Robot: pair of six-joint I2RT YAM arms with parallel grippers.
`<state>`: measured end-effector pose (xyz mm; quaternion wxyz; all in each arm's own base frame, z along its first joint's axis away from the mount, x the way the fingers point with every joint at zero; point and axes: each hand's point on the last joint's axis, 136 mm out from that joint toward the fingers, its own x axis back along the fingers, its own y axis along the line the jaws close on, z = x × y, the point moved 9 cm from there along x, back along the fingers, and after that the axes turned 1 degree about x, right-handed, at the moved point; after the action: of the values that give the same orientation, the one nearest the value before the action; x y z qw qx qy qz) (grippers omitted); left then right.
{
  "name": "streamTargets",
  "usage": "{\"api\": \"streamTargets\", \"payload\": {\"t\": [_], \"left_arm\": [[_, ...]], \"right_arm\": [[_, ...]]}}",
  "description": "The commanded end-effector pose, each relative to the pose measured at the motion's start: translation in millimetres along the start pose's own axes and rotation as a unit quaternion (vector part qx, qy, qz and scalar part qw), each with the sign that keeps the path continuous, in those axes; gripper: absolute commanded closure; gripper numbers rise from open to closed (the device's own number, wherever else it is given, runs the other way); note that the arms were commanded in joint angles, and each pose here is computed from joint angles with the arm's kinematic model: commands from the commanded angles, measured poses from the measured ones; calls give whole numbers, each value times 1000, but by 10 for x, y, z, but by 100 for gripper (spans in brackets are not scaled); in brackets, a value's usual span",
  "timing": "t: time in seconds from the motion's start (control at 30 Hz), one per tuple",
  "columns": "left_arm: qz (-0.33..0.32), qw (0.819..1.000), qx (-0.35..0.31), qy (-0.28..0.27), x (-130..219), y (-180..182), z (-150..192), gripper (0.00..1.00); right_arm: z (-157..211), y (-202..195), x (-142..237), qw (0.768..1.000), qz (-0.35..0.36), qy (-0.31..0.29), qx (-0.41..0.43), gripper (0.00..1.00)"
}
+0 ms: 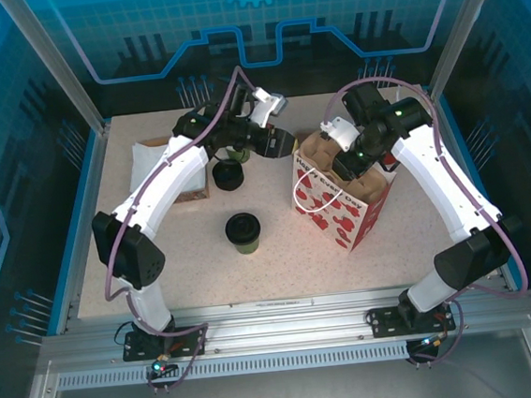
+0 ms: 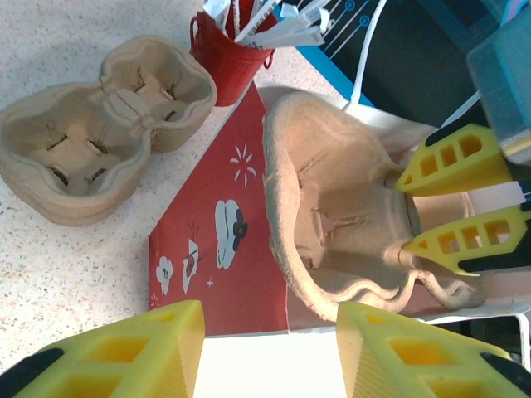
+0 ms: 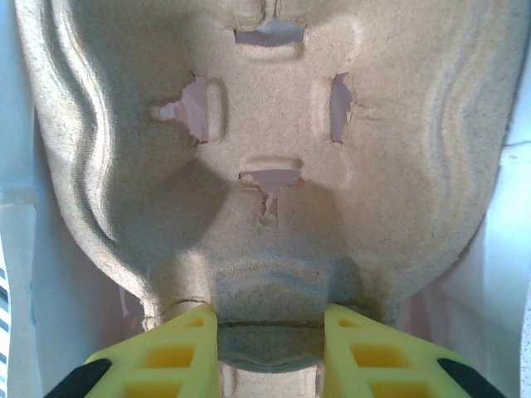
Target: Pack the takeout coffee
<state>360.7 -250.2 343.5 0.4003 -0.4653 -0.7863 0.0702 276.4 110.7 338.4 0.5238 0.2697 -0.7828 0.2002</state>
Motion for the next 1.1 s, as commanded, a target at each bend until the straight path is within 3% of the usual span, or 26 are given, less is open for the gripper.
{"api": "streamTargets", "payload": {"t": [0.0, 1.07], "left_arm": [[13, 1000, 3, 17, -47, 61, 0, 55], [-18, 999, 17, 34, -198, 232, -21, 61]], "right_arm": [[29, 51, 81, 1000, -6, -9, 3, 71], [94, 55, 96, 1000, 1, 2, -1, 72]]}}
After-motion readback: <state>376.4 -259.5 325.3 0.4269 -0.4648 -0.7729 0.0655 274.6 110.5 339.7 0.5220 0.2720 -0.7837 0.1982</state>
